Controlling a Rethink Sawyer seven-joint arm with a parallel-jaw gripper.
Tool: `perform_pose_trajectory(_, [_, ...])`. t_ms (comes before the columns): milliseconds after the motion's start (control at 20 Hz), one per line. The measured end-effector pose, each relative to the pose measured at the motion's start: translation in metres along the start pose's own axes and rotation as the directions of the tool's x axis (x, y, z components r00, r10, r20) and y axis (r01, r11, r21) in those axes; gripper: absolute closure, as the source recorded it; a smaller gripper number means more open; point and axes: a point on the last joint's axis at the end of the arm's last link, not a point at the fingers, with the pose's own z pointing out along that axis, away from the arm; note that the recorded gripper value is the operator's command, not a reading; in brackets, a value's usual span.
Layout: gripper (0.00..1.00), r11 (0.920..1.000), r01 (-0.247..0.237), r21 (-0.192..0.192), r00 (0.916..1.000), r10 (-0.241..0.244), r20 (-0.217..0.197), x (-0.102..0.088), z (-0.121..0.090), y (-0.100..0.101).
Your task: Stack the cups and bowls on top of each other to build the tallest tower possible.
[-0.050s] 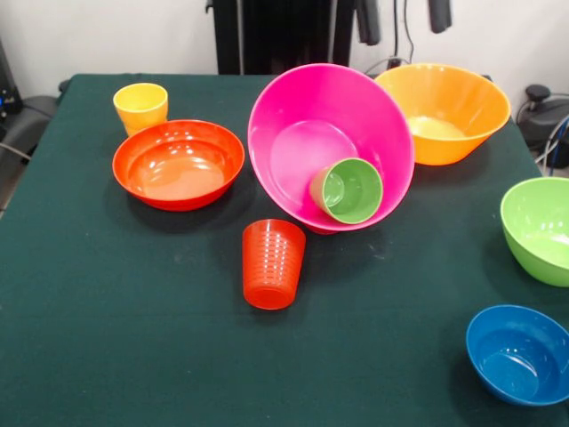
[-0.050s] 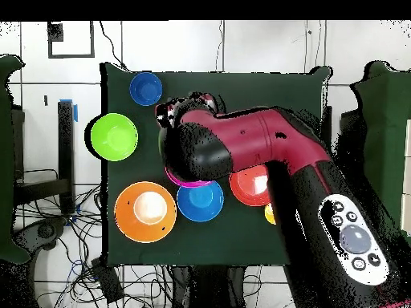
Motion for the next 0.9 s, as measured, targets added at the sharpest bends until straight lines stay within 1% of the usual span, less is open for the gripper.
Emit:
perform_pose_trajectory(150, [0.00,0.9999,-0.013,0.007,0.9999,0.013,0.001,0.002,-0.001,-0.010])
perform_pose_trajectory(250, [0.00,0.9998,-0.019,0.005,0.9998,0.019,-0.002,0.004,0.000,-0.012])
perform_pose_trajectory(550, [0.00,0.9992,-0.034,-0.023,0.9992,0.033,-0.021,0.012,0.013,-0.010])
perform_pose_trajectory(900, [0.00,0.9979,-0.047,-0.045,0.9983,0.045,-0.038,0.020,0.024,-0.007])
